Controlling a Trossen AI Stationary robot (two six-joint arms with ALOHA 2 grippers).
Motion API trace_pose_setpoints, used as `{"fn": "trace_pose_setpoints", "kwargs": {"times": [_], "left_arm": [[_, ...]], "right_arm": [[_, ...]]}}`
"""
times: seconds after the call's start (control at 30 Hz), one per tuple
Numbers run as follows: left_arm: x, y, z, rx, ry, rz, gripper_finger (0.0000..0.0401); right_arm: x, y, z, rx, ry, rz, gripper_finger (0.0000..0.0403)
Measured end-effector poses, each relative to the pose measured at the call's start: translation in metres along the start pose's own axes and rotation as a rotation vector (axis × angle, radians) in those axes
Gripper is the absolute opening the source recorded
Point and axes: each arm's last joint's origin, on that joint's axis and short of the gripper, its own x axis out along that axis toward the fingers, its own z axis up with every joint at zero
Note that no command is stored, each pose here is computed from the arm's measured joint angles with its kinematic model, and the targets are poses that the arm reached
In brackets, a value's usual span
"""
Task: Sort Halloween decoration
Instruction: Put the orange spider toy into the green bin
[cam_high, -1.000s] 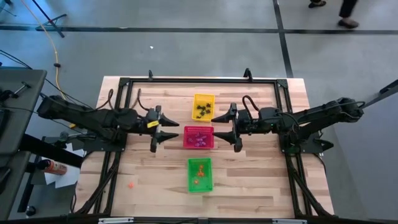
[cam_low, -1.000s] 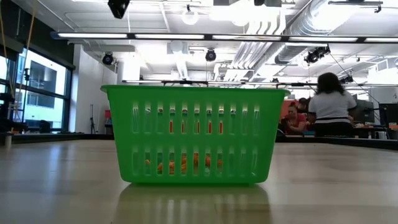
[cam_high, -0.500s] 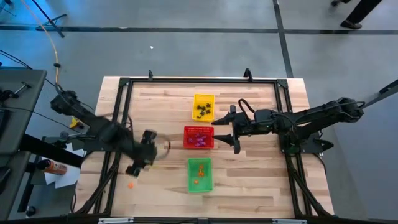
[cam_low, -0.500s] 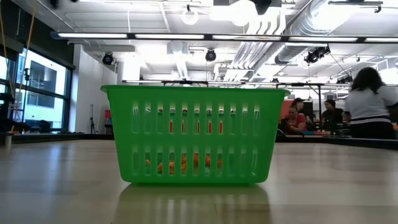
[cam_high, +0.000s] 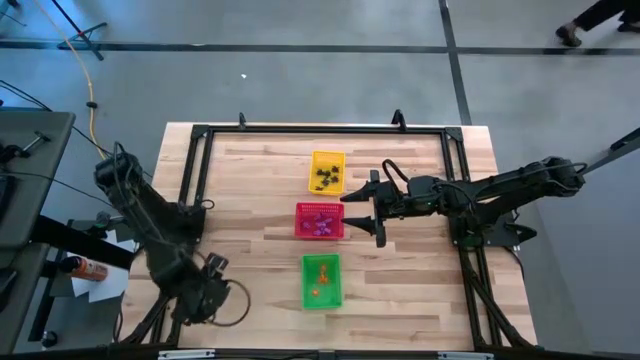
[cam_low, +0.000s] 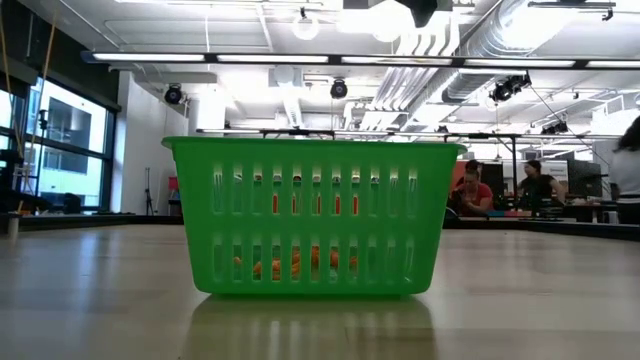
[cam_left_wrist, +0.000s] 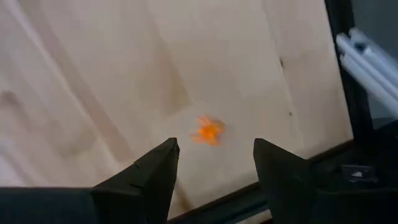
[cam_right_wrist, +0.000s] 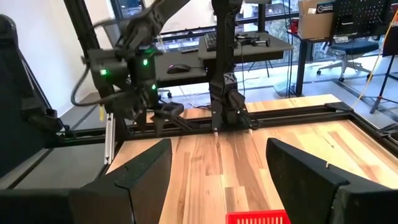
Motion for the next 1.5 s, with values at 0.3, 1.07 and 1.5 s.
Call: {"fn": "trace_pose_setpoints", "kwargs": {"times": [0.3, 1.07, 1.5], "left_arm": [[0.037, -0.013, -0.024, -0.085, -0.020, -0.040, 0.0200], [0.065, -0.002, -0.041, -0.367, -0.097, 0.038, 0.0200], [0.084, -0.011, -0.043, -0.292, -0.027, 0.070, 0.0200]], "right_arm": [[0.000, 0.000, -0.002, 0.074, 0.024, -0.004, 0.0257], [0.000, -0.001, -0.008, 0.112, 0.081, -0.015, 0.0257], [-0.001, -0.001, -0.010, 0.110, 0.100, -0.018, 0.0257]]}}
